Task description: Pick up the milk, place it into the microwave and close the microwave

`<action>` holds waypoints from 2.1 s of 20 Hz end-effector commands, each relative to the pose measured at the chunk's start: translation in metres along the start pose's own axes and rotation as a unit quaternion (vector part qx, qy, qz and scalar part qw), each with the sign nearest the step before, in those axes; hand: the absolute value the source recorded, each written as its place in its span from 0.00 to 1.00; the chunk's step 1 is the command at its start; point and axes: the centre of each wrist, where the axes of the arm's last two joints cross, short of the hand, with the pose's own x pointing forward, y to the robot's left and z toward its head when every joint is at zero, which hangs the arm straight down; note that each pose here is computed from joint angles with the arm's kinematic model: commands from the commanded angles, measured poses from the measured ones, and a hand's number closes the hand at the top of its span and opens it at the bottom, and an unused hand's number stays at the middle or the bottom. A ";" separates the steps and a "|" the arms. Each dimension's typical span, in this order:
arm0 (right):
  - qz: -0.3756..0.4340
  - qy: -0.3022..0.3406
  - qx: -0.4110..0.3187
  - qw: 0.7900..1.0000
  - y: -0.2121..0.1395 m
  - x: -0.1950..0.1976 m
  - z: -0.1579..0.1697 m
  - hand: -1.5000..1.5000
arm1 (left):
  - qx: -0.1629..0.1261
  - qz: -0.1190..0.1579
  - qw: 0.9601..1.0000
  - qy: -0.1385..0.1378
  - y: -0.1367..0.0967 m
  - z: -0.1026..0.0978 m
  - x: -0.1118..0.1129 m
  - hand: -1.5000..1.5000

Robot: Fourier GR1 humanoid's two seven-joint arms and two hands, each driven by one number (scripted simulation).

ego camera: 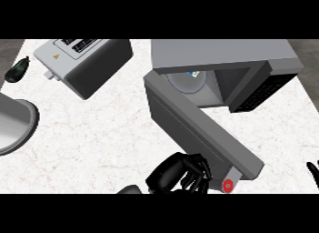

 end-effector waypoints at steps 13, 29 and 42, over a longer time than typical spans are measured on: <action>-0.021 0.003 0.075 0.997 0.030 0.037 -0.034 0.00 | 0.123 -0.010 0.991 -0.044 0.011 -0.059 0.044 1.00; -0.018 0.008 0.075 0.997 0.030 0.064 -0.048 0.00 | 0.217 0.014 0.975 -0.037 0.075 -0.112 0.066 1.00; -0.024 -0.009 0.087 0.996 0.034 0.075 -0.060 0.00 | 0.249 0.063 0.966 -0.029 0.095 -0.116 0.053 1.00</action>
